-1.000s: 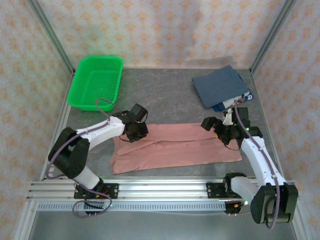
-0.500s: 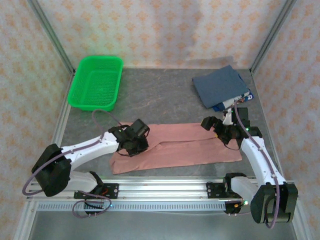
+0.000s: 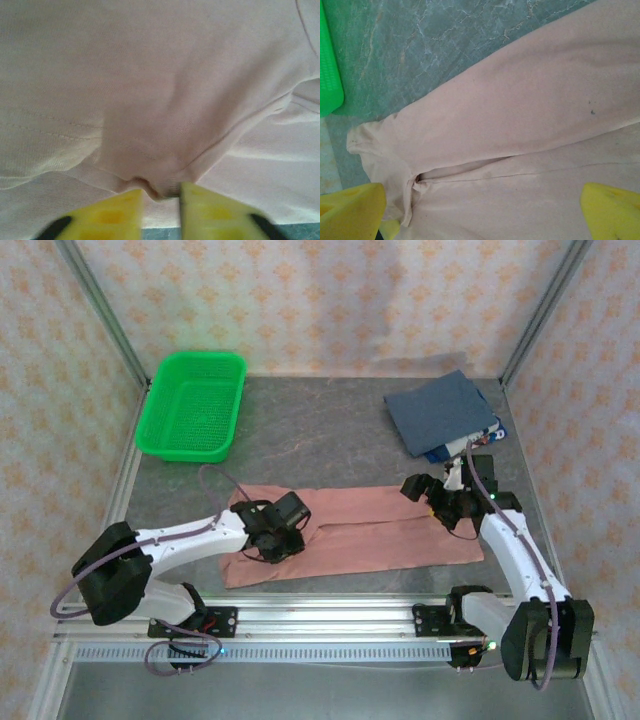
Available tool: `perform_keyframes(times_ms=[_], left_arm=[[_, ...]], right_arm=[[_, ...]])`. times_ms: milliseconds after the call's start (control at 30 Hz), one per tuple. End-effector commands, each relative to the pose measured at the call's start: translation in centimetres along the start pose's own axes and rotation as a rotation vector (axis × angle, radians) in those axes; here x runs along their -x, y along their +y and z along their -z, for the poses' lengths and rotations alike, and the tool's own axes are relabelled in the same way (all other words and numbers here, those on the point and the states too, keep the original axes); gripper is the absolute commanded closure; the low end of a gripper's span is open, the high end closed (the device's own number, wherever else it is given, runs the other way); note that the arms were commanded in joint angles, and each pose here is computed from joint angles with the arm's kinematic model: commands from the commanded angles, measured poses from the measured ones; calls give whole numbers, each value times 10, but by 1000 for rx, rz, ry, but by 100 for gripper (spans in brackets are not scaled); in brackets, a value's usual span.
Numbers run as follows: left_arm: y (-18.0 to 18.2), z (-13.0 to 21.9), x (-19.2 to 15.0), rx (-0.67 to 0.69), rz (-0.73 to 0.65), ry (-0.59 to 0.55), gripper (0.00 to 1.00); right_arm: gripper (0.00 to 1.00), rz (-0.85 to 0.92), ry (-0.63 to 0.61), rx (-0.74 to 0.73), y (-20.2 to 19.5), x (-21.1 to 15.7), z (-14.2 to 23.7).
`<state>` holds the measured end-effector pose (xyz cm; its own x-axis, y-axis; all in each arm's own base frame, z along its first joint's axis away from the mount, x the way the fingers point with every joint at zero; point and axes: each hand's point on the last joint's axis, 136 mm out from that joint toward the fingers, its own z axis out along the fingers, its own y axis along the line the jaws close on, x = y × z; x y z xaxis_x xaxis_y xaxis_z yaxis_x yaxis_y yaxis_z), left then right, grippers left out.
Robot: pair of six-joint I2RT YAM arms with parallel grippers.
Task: Fold and stack the t-shirts
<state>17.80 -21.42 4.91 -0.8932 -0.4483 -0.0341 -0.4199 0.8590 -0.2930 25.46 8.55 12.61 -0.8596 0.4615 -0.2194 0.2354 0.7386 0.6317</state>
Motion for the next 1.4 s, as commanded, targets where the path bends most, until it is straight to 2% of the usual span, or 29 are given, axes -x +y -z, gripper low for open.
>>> perform_keyframes(times_ms=[0, 133, 267, 433, 600, 867, 1000, 1200, 1367], left_arm=[[-6, 6, -3, -6, -35, -8, 55], [-54, 46, 5, -155, -157, -39, 36], [-77, 82, 31, -192, -207, -120, 29], [-51, 66, 70, -157, -79, -159, 29], [-24, 45, 102, -88, -23, -229, 29], [26, 4, 99, 28, 51, -247, 30], [57, -9, 91, 79, 88, -260, 30], [89, -20, 78, 109, 101, -259, 30], [95, -22, 73, 98, 103, -257, 30]], right_arm=[[1, 5, 1, 4, 1, 1, -3], [1, 9, -4, -17, -1, 4, -1], [1, 7, -32, -28, 0, 11, 0], [1, -20, -53, -57, -5, 17, 0], [0, -52, -86, -297, -41, 32, 3], [9, -107, -174, -392, -58, 77, -3], [20, -228, -170, -438, -85, 91, -1], [33, -253, -213, -326, -79, 123, -13], [59, -253, -149, -323, -85, 130, -35]])
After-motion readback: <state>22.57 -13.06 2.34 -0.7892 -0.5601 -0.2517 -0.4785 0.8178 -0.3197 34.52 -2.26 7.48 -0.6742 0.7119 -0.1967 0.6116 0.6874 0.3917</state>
